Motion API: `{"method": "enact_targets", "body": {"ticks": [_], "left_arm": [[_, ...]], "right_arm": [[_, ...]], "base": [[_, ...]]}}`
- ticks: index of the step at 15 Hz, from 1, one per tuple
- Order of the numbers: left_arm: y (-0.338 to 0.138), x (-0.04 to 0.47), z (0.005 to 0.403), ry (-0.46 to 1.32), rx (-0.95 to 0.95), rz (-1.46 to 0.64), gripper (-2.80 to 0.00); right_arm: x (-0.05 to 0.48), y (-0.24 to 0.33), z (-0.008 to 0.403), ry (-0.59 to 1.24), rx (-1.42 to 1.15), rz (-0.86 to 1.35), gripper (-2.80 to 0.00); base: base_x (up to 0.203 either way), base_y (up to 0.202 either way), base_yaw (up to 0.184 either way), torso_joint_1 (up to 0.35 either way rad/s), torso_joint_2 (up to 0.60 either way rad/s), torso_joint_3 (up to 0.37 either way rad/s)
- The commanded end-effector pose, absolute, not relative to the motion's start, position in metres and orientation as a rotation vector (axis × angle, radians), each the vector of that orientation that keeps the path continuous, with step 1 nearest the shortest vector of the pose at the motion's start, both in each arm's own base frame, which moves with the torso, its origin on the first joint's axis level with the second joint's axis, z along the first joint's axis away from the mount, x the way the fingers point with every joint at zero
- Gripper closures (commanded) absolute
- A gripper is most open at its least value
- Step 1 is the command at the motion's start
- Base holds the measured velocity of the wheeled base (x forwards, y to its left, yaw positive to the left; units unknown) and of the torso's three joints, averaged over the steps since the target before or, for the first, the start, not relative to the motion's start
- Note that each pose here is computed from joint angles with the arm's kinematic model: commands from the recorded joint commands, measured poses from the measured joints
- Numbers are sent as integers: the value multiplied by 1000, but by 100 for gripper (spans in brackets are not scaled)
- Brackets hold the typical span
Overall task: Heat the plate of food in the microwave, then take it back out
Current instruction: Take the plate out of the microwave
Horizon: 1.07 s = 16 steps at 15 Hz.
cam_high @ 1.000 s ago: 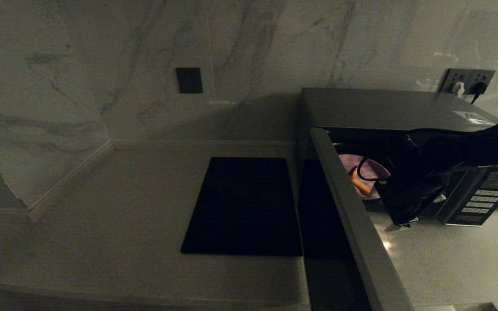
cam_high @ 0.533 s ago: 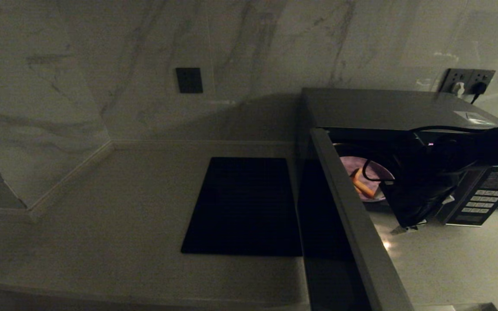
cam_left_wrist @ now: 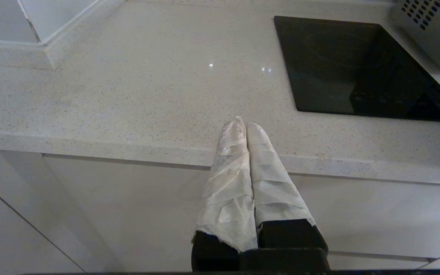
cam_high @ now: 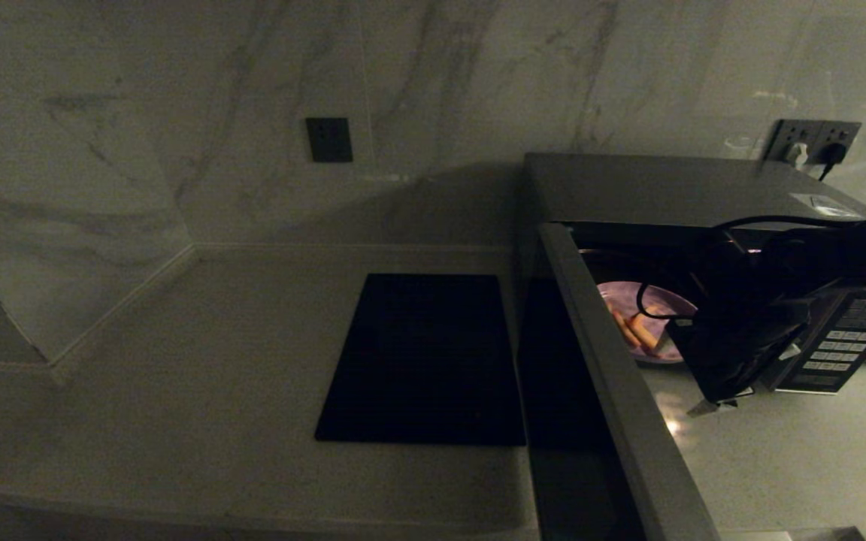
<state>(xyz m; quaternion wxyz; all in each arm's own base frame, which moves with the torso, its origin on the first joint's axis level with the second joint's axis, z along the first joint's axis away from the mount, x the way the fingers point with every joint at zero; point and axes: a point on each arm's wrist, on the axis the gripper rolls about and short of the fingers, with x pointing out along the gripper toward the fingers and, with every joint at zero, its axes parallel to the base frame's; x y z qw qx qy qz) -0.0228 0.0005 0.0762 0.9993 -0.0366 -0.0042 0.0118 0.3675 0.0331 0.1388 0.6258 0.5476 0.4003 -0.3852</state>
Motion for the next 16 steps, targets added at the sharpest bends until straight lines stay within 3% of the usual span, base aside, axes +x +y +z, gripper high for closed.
{"method": "enact_targets", "body": {"ticks": [1, 16], "left_arm": [[0, -23, 76, -8, -74, 25, 0], [0, -23, 76, -7, -74, 24, 0]], "right_arm": [[368, 34, 139, 924, 1267, -880, -280], [377, 24, 134, 912, 1266, -900, -280]], "base": [[0, 0, 0, 0, 0, 0], [0, 0, 0, 0, 0, 0]]}}
